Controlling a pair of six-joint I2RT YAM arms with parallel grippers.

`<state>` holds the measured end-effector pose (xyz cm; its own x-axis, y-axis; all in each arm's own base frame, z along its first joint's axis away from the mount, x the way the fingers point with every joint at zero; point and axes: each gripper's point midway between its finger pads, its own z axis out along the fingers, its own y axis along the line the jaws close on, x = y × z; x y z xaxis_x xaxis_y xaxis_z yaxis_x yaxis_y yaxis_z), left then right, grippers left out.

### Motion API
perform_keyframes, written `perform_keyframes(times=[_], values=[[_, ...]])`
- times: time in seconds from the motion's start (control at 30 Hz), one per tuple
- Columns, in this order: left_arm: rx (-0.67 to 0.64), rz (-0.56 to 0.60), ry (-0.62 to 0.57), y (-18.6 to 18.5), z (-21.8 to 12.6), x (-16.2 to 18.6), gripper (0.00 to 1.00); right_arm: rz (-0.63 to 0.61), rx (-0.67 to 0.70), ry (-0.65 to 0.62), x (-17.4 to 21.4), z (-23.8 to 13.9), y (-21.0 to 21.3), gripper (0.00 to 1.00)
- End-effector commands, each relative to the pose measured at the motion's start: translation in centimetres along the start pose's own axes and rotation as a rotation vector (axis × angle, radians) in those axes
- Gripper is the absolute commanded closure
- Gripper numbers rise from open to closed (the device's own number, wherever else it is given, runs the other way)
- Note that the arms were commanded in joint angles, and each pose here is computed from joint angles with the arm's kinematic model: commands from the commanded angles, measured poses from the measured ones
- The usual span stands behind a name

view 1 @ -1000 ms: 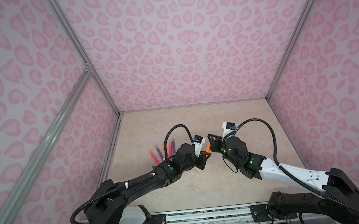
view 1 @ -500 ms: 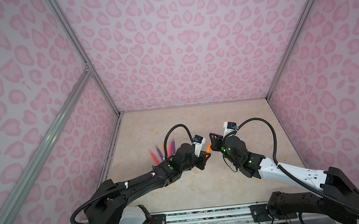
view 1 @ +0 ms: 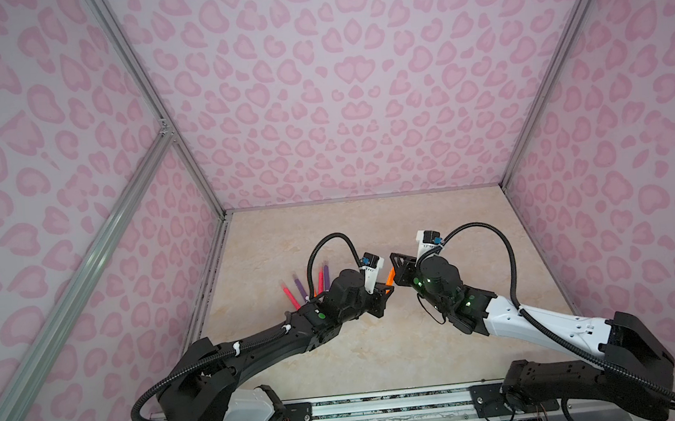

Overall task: Insert the pens into the pen caps
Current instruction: 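Lower the clear cap onto the orange marker tip with the right gripper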

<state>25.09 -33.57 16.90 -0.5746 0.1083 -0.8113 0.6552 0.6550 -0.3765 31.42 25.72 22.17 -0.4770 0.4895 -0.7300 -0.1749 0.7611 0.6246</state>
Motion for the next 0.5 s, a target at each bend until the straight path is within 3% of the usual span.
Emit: perform_keyframes(times=[0.0, 0.47], values=[[-0.006, -0.004, -0.043, 0.0, -0.4, -1.0, 0.97, 0.013, -0.019, -0.014, -0.1, 0.0, 0.5, 0.97], [0.041, -0.06, -0.107, 0.2, -1.9, -2.0, 0.97, 0.023, -0.113, -0.038, 1.9, -0.9, 3.1, 0.95]])
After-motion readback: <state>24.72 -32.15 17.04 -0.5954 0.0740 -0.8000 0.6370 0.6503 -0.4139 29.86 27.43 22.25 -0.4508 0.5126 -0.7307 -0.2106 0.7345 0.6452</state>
